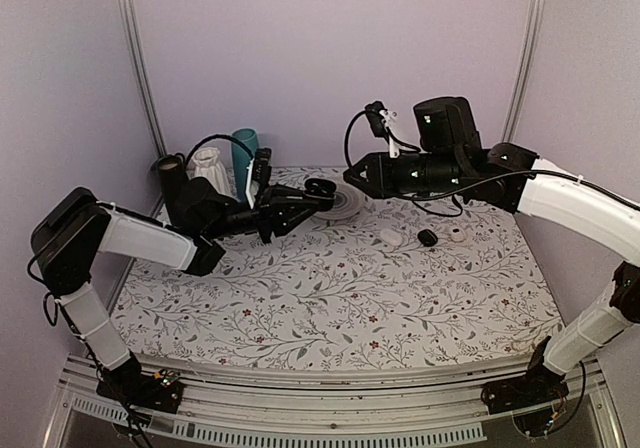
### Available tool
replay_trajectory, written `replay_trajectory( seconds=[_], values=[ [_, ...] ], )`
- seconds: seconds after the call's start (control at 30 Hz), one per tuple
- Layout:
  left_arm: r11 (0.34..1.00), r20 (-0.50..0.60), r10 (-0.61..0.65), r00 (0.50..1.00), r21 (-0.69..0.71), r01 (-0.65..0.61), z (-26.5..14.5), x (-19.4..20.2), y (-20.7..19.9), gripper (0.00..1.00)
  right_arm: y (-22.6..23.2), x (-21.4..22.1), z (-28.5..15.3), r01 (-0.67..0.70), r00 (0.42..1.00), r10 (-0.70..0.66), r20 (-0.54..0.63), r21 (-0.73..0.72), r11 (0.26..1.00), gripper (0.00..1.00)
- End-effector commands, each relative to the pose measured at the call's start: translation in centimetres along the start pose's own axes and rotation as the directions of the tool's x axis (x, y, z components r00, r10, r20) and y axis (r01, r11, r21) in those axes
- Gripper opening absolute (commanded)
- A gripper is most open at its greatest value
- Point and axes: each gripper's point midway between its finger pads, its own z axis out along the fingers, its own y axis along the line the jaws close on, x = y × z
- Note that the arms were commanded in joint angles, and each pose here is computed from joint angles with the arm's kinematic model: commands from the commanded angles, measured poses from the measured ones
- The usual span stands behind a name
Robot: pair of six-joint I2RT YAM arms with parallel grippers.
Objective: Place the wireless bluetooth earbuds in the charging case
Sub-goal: Pick up the right earbud from the right side groove of the charging case.
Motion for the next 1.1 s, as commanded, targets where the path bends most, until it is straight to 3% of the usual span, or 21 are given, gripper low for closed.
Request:
replay_trajectory(
  seconds=[0.0, 0.4, 1.07],
  values=[
    [0.990, 0.053, 0.124, 0.991, 0.057, -0.127, -0.5, -1.5, -2.1, 0.00, 1.4, -0.9, -1.3, -0.007, 0.999, 0.010, 0.035, -0.072, 0.997, 0.18],
    [0.960, 0.059, 0.274, 0.960, 0.050, -0.277, -1.5, -1.5, -3.4, 0.00, 4.2, -0.3, -2.0, -0.010, 0.999, 0.015, 0.032, -0.156, 0.988, 0.18],
    [0.946, 0.020, 0.325, 0.946, -0.022, -0.324, -1.6, -1.1, -2.8, 0.00, 6.6, 0.3, -2.2, -0.054, 0.996, 0.065, 0.054, -0.184, 0.981, 0.18]
  ],
)
